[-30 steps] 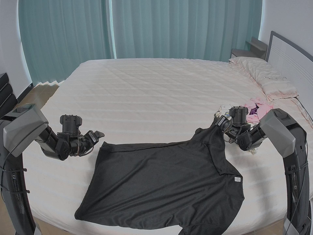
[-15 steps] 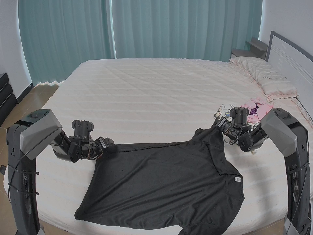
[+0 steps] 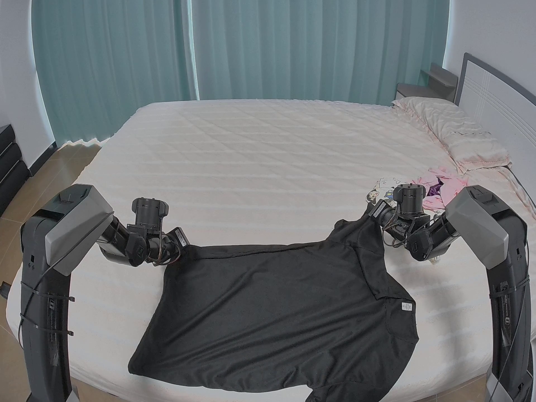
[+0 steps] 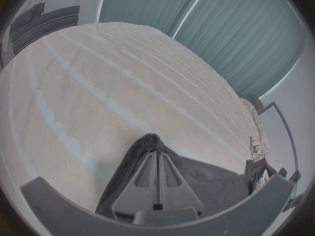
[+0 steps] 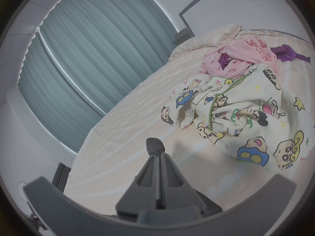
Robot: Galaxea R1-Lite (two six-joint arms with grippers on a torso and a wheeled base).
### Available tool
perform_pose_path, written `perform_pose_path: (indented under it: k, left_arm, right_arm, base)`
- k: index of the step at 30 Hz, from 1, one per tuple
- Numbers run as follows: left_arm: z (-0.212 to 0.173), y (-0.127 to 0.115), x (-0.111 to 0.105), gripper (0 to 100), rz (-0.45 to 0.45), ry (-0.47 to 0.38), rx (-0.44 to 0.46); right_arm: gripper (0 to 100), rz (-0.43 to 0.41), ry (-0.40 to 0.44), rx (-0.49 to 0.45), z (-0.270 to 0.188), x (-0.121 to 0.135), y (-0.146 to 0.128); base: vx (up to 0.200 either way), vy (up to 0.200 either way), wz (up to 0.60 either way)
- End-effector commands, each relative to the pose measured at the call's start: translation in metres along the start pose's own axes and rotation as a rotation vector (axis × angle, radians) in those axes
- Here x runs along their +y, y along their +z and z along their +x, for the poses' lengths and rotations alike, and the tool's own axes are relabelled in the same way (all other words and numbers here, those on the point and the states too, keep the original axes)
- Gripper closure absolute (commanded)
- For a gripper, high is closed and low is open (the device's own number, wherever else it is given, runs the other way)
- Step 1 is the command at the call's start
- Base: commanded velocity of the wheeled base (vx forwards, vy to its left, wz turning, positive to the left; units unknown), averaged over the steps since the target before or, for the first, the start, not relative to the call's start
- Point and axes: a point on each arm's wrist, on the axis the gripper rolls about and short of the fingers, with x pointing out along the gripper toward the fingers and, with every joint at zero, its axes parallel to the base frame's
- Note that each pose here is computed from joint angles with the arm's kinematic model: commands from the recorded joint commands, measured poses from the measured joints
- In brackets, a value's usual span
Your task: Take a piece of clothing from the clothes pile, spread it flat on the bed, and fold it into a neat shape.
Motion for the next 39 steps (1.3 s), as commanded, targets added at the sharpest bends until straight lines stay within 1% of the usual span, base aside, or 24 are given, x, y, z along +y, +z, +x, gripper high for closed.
perform_pose_path:
  k: [1, 5, 6, 7, 9, 12, 15, 18, 25, 26, 27, 28, 31, 32, 35, 38, 39]
  left_arm:
    - [0.000, 0.018, -0.003, 100, -0.010, 0.000, -0.062]
    - [-0.002, 0.040, -0.002, 100, -0.029, 0.005, -0.132]
    - [-0.002, 0.040, -0.002, 100, -0.029, 0.005, -0.132]
    - [-0.002, 0.048, 0.001, 100, -0.038, 0.010, -0.151]
    - [-0.002, 0.058, 0.004, 100, -0.047, 0.012, -0.173]
    - [0.003, 0.069, 0.011, 100, -0.063, 0.018, -0.199]
    - [0.011, 0.073, 0.014, 100, -0.068, 0.032, -0.189]
    - [0.020, 0.069, 0.018, 100, -0.070, 0.056, -0.158]
    - [0.036, 0.058, 0.024, 100, -0.073, 0.069, -0.133]
    - [0.037, 0.058, 0.024, 100, -0.077, 0.068, -0.132]
    - [0.037, 0.058, 0.023, 0, -0.085, 0.065, -0.133]
    - [0.036, 0.061, 0.021, 0, -0.110, 0.056, -0.141]
    - [0.036, 0.061, 0.021, 0, -0.110, 0.056, -0.141]
    - [0.037, 0.066, 0.018, 0, -0.151, 0.036, -0.157]
    - [0.037, 0.066, 0.019, 0, -0.154, 0.049, -0.155]
    - [0.034, 0.068, 0.024, 0, -0.169, 0.062, -0.151]
    - [0.029, 0.073, 0.025, 0, -0.188, 0.068, -0.153]
  right_arm:
    - [100, 0.003, 0.002, -0.012, 0.000, 0.000, 0.005]
    - [100, 0.013, 0.013, -0.042, -0.001, 0.002, 0.017]
    - [100, 0.013, 0.013, -0.042, -0.001, 0.002, 0.017]
    - [100, 0.019, 0.035, -0.074, -0.002, 0.006, 0.026]
    - [100, 0.024, 0.047, -0.103, 0.000, 0.006, 0.033]
    - [100, 0.028, 0.056, -0.122, 0.003, 0.007, 0.037]
    - [100, 0.026, 0.053, -0.118, 0.010, 0.003, 0.031]
    - [100, 0.020, 0.047, -0.113, 0.017, -0.002, 0.025]
    - [100, 0.012, 0.053, -0.114, 0.023, -0.002, 0.021]
    - [0, 0.010, 0.051, -0.109, 0.023, -0.003, 0.020]
    - [0, 0.004, 0.046, -0.104, 0.024, -0.004, 0.018]
    - [0, -0.002, 0.038, -0.087, 0.024, -0.005, 0.015]
    - [0, -0.002, 0.038, -0.087, 0.024, -0.005, 0.015]
    - [0, -0.005, 0.019, -0.070, 0.026, -0.009, 0.013]
    - [0, 0.000, 0.000, -0.079, 0.025, -0.018, 0.020]
    - [0, 0.003, -0.015, -0.053, 0.018, -0.024, 0.020]
    - [0, 0.003, -0.015, -0.053, 0.018, -0.024, 0.020]
  base:
    - [0.000, 0.000, 0.00]
    - [0.000, 0.000, 0.00]
    - [0.000, 0.000, 0.00]
    - [0.000, 0.000, 0.00]
    - [0.000, 0.000, 0.00]
    - [0.000, 0.000, 0.00]
    - [0.000, 0.000, 0.00]
    - [0.000, 0.000, 0.00]
    - [0.000, 0.000, 0.00]
    - [0.000, 0.000, 0.00]
    - [0.000, 0.000, 0.00]
    - [0.000, 0.000, 0.00]
    - [0.000, 0.000, 0.00]
    - [0.000, 0.000, 0.00]
    - [0.000, 0.000, 0.00]
    - [0.000, 0.000, 0.00]
    - [0.000, 0.000, 0.00]
